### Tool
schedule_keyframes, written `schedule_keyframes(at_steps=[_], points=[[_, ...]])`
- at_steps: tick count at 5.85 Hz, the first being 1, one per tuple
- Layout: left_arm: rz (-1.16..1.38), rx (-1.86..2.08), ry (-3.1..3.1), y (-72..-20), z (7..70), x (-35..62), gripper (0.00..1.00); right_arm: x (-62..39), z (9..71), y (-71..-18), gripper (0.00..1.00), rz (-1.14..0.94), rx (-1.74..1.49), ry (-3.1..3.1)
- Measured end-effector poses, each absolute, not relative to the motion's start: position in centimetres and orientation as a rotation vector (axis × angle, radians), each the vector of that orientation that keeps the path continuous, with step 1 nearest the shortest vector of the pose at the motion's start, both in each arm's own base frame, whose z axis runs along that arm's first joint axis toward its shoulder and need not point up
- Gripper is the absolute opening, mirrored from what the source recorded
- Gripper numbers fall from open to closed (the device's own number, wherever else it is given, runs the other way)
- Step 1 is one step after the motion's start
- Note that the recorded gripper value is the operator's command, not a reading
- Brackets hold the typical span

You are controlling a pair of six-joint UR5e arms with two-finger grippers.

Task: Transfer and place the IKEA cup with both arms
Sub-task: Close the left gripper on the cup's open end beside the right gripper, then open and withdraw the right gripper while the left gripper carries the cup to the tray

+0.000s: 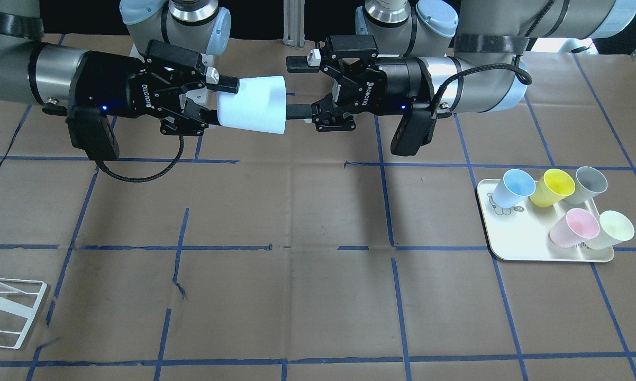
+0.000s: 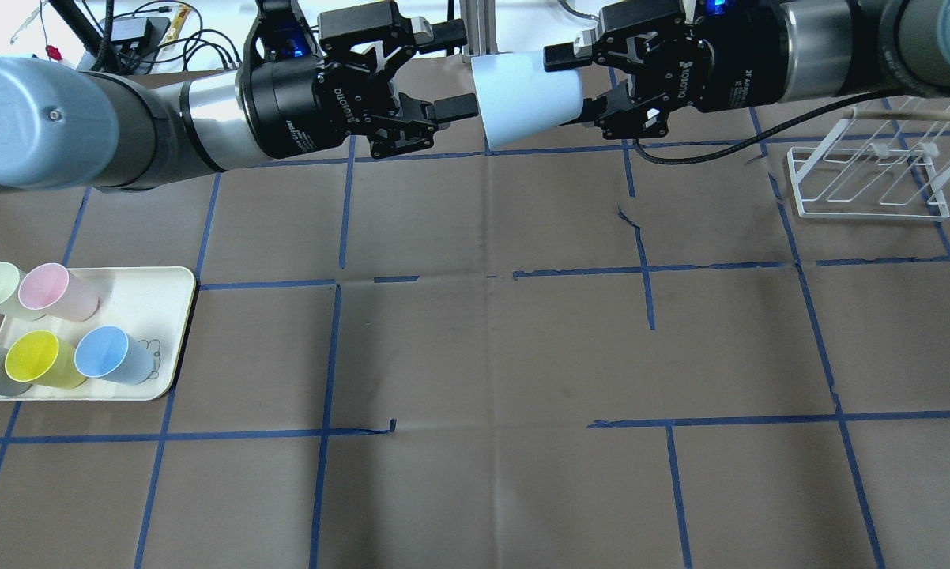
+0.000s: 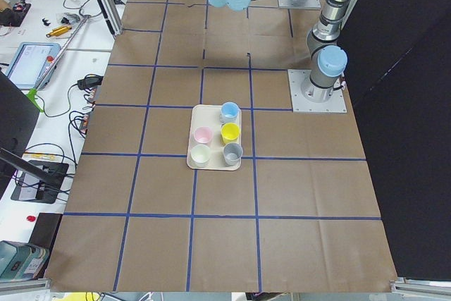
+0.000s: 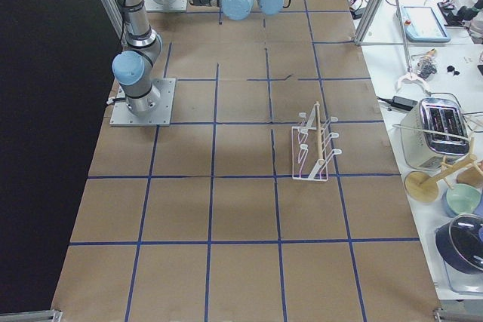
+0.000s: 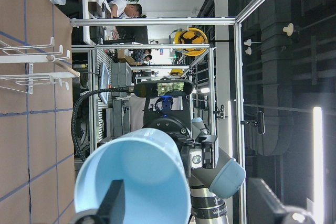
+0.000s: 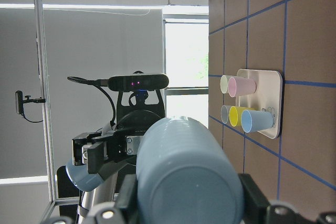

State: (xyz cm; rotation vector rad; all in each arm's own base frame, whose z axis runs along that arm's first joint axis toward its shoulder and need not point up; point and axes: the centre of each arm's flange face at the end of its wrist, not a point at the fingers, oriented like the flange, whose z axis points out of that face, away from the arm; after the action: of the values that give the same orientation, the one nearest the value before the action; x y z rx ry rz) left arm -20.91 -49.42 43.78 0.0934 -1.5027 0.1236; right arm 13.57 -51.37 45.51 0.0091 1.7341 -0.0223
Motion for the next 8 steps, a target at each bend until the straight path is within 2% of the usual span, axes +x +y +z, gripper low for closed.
schedule_keyframes(at_steps=[1, 2, 4, 5, 6, 7, 8], points=[[0.115, 0.087, -1.504, -49.28, 43.73, -21.31, 0.61, 13.60, 45.51, -51.37, 0.30, -0.022, 0.009, 1.734], [0.101, 0.082, -1.507, -49.02, 43.53, -21.74, 0.37, 13.61, 45.51, -51.36, 0.30, -0.021, 0.009, 1.734], [0.088, 0.082, -1.511, -48.78, 43.24, -22.00, 0.02, 13.62, 45.50, -51.36, 0.30, -0.021, 0.009, 1.734], [0.090, 0.074, -1.513, -48.78, 43.29, -22.02, 0.00, 13.61, 45.49, -51.35, 0.30, -0.021, 0.009, 1.734], [0.095, 0.066, -1.515, -48.79, 43.43, -22.00, 0.00, 13.62, 45.55, -51.32, 0.36, -0.022, 0.008, 1.734], [0.100, 0.060, -1.515, -48.79, 43.64, -22.00, 0.00, 13.63, 45.60, -51.30, 0.82, -0.023, 0.008, 1.734], [0.103, 0.058, -1.514, -48.81, 43.78, -21.99, 0.00, 13.64, 45.70, -51.24, 1.00, -0.024, 0.007, 1.735]])
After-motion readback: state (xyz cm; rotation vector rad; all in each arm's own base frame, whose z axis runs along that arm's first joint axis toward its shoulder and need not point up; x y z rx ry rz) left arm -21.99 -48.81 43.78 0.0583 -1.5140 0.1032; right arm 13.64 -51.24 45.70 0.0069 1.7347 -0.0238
